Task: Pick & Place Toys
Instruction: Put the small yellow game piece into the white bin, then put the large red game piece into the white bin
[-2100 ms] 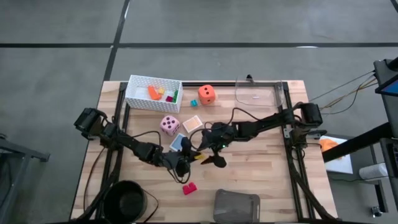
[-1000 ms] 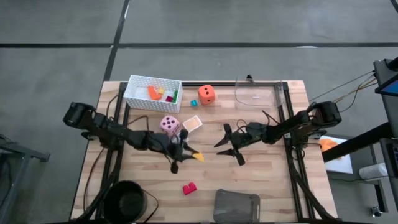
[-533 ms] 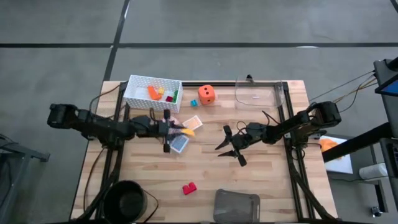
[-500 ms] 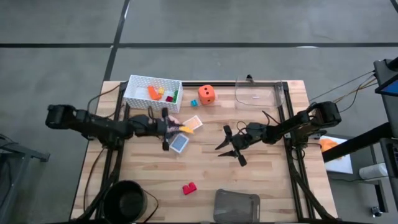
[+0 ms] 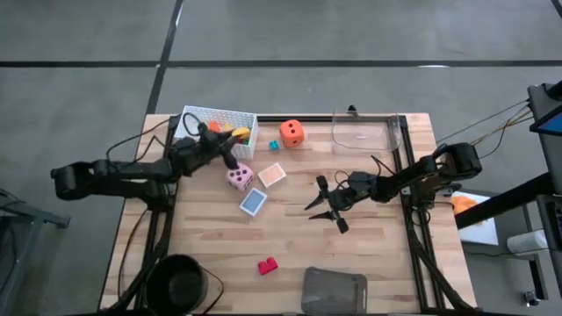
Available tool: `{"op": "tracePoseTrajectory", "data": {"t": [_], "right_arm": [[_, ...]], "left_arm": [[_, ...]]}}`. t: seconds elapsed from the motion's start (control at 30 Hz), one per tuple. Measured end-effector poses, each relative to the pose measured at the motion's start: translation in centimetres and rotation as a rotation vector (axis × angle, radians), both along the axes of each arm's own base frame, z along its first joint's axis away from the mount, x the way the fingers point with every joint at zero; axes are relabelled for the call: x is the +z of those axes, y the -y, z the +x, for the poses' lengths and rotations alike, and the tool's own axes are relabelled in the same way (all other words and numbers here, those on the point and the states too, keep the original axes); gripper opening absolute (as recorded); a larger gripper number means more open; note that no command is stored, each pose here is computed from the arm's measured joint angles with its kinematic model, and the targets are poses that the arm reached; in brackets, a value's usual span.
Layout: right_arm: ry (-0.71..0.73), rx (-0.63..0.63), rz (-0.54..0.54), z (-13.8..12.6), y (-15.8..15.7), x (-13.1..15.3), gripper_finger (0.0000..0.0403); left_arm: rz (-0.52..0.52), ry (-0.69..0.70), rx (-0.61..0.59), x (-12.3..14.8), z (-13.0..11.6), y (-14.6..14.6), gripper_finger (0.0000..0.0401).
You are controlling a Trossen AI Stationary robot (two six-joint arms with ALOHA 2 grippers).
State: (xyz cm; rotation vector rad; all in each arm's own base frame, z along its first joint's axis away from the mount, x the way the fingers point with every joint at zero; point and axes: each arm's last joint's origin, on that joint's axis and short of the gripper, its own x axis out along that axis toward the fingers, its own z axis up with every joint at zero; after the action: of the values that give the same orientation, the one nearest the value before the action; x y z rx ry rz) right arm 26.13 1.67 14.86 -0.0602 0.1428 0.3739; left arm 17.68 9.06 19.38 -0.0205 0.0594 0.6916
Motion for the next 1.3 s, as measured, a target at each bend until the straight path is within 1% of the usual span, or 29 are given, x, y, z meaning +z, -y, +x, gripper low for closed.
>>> {"op": "tracePoseTrajectory", "data": {"t": [0.1,0.23,0.33,0.4,0.63,0.73,0.83,0.9,0.97,1.17,1.3], "right_arm": [[0.014,0.001,-0.014,0.2,0.0,0.2,0.0144],[0.025,0.000,-0.023,0.3,0.1,0.4,0.0144],[0.029,-0.001,-0.024,0.4,0.1,0.5,0.0144],[0.029,-0.001,-0.023,0.4,0.1,0.5,0.0144],[0.006,-0.004,0.001,0.4,0.1,0.3,0.0144],[0.003,-0.005,0.010,0.4,0.1,0.3,0.0144],[0.000,-0.006,0.018,0.4,0.1,0.3,0.0144],[-0.001,-0.006,0.018,0.4,0.1,0.3,0.0144],[-0.001,-0.006,0.018,0.4,0.1,0.3,0.0144],[-0.004,-0.007,0.027,0.4,0.1,0.3,0.0144],[-0.013,-0.008,0.036,0.4,0.1,0.3,0.0144]], "left_arm": [[-0.053,-0.043,0.094,-0.4,-0.3,-0.7,0.0069],[-0.093,-0.089,0.192,-0.9,-0.6,-1.0,0.0069],[-0.103,-0.078,0.222,-0.9,-0.6,-1.1,0.0073],[-0.107,-0.082,0.222,-1.0,-0.7,-1.1,0.0098],[-0.141,-0.086,0.231,-1.2,-0.7,-1.0,0.0217],[-0.145,-0.097,0.231,-1.4,-0.7,-1.0,0.0252],[-0.138,-0.078,0.228,-1.2,-0.7,-1.0,0.0274],[-0.132,-0.053,0.199,-0.9,-0.5,-0.9,0.0280],[-0.131,-0.031,0.138,-0.5,-0.2,-0.8,0.0282],[-0.129,0.009,-0.114,1.4,1.4,0.1,0.0283],[-0.111,-0.029,-0.277,2.0,2.4,1.7,0.0283]]}}
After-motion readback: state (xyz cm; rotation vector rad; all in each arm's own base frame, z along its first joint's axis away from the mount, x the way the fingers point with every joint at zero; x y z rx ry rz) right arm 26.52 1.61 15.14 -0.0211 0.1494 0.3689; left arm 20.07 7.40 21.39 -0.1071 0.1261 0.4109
